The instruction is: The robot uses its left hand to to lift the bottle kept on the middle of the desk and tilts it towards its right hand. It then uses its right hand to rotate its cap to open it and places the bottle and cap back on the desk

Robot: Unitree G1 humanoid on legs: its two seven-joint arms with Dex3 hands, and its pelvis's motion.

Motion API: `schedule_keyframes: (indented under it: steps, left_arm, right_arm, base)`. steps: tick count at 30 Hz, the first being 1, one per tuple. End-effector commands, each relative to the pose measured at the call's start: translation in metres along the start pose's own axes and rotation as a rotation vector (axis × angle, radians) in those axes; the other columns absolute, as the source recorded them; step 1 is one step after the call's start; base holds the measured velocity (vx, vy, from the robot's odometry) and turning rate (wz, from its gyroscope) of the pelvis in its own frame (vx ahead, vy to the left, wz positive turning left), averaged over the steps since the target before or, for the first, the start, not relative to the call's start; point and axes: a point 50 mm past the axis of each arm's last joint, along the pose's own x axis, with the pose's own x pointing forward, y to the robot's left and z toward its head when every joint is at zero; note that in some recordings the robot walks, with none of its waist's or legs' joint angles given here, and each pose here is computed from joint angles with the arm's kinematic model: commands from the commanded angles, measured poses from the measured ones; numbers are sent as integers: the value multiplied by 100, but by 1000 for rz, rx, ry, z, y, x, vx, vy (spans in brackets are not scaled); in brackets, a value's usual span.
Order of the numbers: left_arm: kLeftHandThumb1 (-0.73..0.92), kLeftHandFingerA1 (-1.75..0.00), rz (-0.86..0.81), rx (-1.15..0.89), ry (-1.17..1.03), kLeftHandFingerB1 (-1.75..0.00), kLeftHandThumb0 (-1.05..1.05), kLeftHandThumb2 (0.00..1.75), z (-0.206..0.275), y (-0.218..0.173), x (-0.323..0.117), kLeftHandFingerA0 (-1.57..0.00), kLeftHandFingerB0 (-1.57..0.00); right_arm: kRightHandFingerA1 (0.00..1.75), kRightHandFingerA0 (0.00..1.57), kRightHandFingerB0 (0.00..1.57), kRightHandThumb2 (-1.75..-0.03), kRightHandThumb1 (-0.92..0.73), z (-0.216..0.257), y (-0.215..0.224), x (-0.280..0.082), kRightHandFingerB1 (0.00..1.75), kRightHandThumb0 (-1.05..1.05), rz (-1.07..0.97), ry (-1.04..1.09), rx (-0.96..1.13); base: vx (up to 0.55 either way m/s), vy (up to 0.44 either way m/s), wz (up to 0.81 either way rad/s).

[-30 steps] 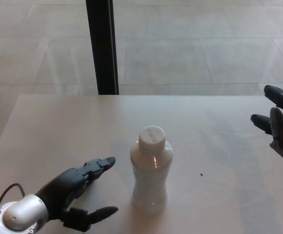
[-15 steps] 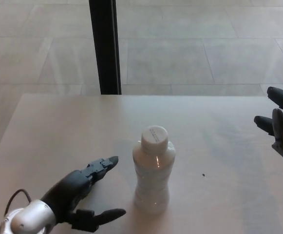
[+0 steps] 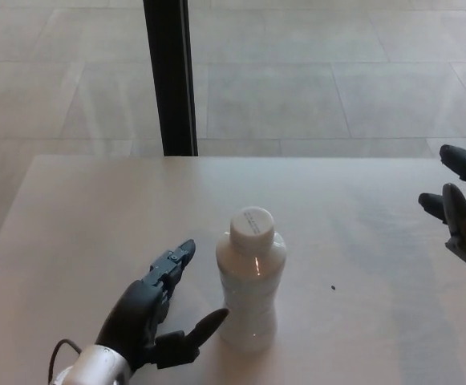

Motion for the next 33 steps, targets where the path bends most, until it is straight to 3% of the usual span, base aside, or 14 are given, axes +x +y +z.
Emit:
schedule_keyframes:
  steps: [1, 3, 4, 8, 9, 10, 11, 14, 25, 26, 27, 28, 29, 33]
  left_arm:
    - [61, 0, 25, -18, 29, 0, -104, 60, -10, -2, -4, 0, 0]
    - [62, 0, 13, 15, 38, 0, -105, 61, -10, -3, -3, 0, 0]
    - [62, 0, 11, 18, 39, 0, -105, 60, -10, -3, -3, 0, 0]
    - [61, 0, -19, 52, 49, 0, -105, 61, -9, -4, -1, 0, 0]
    - [60, 0, -26, 50, 48, 0, -105, 61, -9, -4, 0, 0, 0]
    - [61, 0, -35, 58, 28, 0, -105, 60, -6, -5, 2, 0, 0]
    - [58, -16, -34, 67, 17, -4, -105, 105, -3, -6, 4, 0, 0]
    - [58, -14, -26, 69, -17, -4, -105, 105, 4, -8, 9, 0, 0]
    - [56, -19, -8, 75, -148, -12, -105, 102, 49, -27, 35, 0, 0]
    - [48, 0, -12, 66, -157, 0, -102, 84, 52, -29, 35, 0, 0]
    - [48, 0, -9, 67, -157, 0, -102, 84, 52, -28, 35, 0, 0]
    - [56, -18, -19, 45, -162, -9, -104, 104, 52, -29, 36, 0, 0]
    - [61, 0, -36, 34, -162, 0, -105, 61, 50, -33, 36, 0, 0]
    - [60, 0, -62, 38, -128, 0, -105, 63, 41, -38, 34, 0, 0]
  right_arm:
    - [60, 33, 29, -78, -72, 1, -4, -1, 38, -77, -8, -5, -12]
    - [60, 32, 29, -76, -73, 1, -4, -2, 37, -77, -6, -6, -16]
    - [58, 32, 32, -66, -85, 1, -4, -2, 33, -73, -7, -4, -16]
    - [58, 31, 32, -66, -86, 0, -4, -1, 32, -73, -12, -2, -28]
    - [60, 31, 28, -76, -75, 0, -4, -1, 36, -78, -12, -2, -31]
    - [60, 32, 31, -66, -86, -1, -3, -1, 33, -73, -19, 2, -34]
    - [59, 30, 29, -67, -86, -1, -3, -1, 32, -73, -17, 1, -37]
    - [59, 30, 29, -67, -86, -1, -2, -1, 31, -73, -14, 0, -38]
    - [63, 31, 27, -66, -86, -4, -1, -1, 33, -75, -16, 17, -63]
    - [65, 30, 27, -66, -86, -5, -1, -1, 34, -74, -16, 19, -62]
    - [65, 30, 27, -66, -86, -5, 0, 0, 34, -74, -14, 18, -61]
    - [65, 32, 27, -66, -86, -5, 1, 1, 34, -74, -14, 19, -65]
    - [65, 32, 27, -66, -86, -6, 1, 1, 33, -74, -17, 25, -53]
    - [63, 32, 26, -66, -86, -7, 0, 1, 32, -74, -21, 27, -60]
  base:
    - [0, 0, 0]
    - [0, 0, 0]
    - [0, 0, 0]
    - [0, 0, 0]
    - [0, 0, 0]
    - [0, 0, 0]
    - [0, 0, 0]
    - [0, 0, 0]
    - [0, 0, 0]
    - [0, 0, 0]
    - [0, 0, 0]
    - [0, 0, 0]
    - [0, 0, 0]
    - [0, 0, 0]
